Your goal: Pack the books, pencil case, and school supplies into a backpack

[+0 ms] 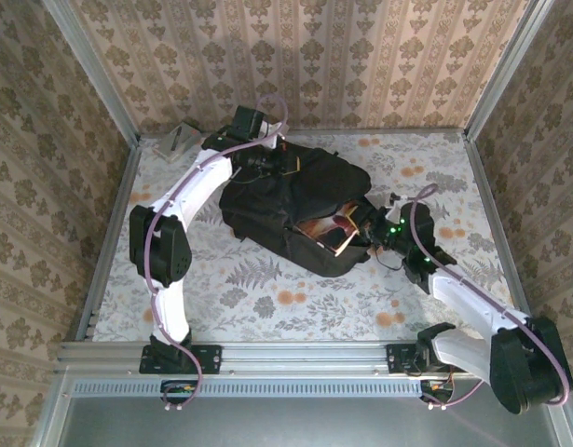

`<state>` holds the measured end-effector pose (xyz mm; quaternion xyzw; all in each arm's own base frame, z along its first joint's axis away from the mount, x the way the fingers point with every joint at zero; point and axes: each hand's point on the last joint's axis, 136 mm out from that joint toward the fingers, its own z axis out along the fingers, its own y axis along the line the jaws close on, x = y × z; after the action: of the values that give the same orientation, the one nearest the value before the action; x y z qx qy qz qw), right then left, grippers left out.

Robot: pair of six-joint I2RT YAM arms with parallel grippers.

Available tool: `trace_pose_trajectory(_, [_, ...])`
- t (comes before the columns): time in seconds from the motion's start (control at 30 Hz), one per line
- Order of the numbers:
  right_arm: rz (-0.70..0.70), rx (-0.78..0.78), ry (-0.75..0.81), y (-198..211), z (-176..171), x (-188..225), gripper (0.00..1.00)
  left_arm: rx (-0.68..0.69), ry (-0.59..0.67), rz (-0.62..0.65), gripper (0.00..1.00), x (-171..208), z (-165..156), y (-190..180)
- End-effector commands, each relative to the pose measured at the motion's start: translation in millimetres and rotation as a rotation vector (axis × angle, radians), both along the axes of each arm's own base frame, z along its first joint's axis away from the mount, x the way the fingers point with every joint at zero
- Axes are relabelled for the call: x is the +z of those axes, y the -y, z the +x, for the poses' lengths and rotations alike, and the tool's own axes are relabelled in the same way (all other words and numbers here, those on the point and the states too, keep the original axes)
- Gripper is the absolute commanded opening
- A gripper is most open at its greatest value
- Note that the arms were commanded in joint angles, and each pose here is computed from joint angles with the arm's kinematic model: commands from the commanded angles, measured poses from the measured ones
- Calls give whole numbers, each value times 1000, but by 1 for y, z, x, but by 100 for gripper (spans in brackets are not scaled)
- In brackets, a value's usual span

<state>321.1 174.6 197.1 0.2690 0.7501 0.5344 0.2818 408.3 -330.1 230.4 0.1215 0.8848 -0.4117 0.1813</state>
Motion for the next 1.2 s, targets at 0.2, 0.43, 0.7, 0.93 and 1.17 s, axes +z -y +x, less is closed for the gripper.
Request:
trace_pose_trajectory(0.2, [-62,-19,106,-46,55,18,0,-104,145,-247,0,95,-29,29])
trace_pose_trajectory(0.43, [-69,66,131,-109,89,1,13,-100,107,-314,0,100,-33,36])
trace_pose_trajectory(0.7, [-128,98,153,-110,83,-2,66,-40,100,-299,0,89,-24,19])
trace_pose_trajectory(0.93, [-243,71,227,-69,45,18,88,83,116,-292,0,87,-5,-23])
trace_pose_trajectory(1.17, [-384,-35,187,-6,9,8,88,147,134,-244,0,78,-4,-41])
